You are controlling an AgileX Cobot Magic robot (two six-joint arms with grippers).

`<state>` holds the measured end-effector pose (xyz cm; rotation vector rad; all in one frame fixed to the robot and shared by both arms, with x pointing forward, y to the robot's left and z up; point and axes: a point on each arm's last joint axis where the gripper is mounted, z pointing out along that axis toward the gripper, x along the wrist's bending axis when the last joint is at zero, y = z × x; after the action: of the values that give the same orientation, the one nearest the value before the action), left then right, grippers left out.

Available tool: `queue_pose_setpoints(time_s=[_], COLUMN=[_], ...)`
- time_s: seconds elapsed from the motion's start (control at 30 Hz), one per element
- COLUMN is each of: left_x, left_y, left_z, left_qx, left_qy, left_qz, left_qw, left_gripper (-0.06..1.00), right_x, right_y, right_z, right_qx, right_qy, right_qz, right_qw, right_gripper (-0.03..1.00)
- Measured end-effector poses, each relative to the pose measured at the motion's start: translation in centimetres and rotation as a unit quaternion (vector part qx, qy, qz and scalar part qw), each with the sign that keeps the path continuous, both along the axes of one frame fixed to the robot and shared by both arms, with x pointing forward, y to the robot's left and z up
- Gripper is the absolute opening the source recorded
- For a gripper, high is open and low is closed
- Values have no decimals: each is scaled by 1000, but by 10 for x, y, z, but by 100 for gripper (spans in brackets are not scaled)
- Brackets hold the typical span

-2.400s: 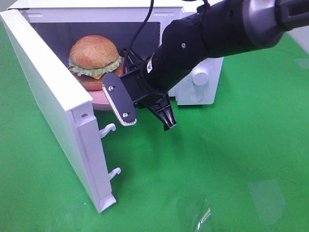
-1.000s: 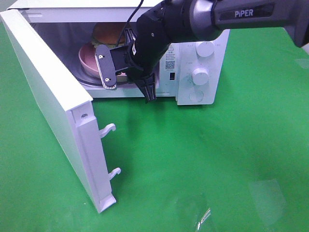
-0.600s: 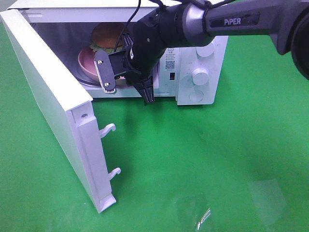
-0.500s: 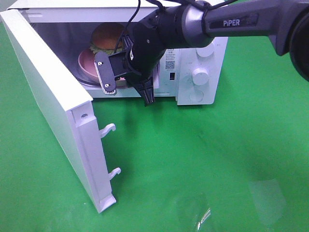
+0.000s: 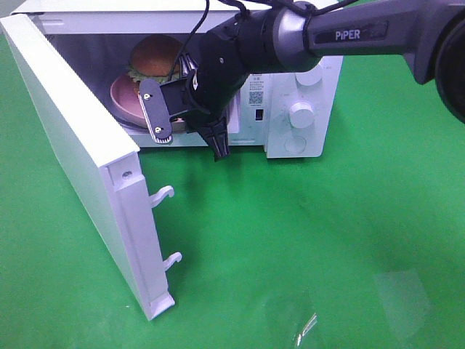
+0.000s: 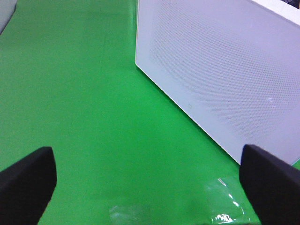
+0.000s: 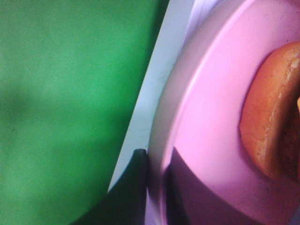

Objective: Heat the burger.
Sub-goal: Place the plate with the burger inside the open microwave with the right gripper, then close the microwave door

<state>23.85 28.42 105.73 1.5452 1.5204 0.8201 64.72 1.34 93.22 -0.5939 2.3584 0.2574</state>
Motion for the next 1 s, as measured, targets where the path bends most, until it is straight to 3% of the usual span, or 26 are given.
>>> queue_pose_setpoints(time_s=[0.3,0.5,0.63,1.0], left_x=[0,0,0,0], left_y=[0,0,0,0], left_z=[0,0,0,0], left_qx=[0,0,0,0], left_qy=[0,0,0,0], left_qz=[0,0,0,0], left_qw=[1000,1000,1000,1000], left_gripper=[98,98,98,98], right_x=[2,5,5,4], right_y=[2,5,5,4], right_z=[2,12,12,10], right_qx=[14,57,63,70], right_qy=[-12,-22,-19,-1], right_qz=[2,-21,-28,-50], right_qw=[1000,998,997,996], right_gripper=[13,31,36,39])
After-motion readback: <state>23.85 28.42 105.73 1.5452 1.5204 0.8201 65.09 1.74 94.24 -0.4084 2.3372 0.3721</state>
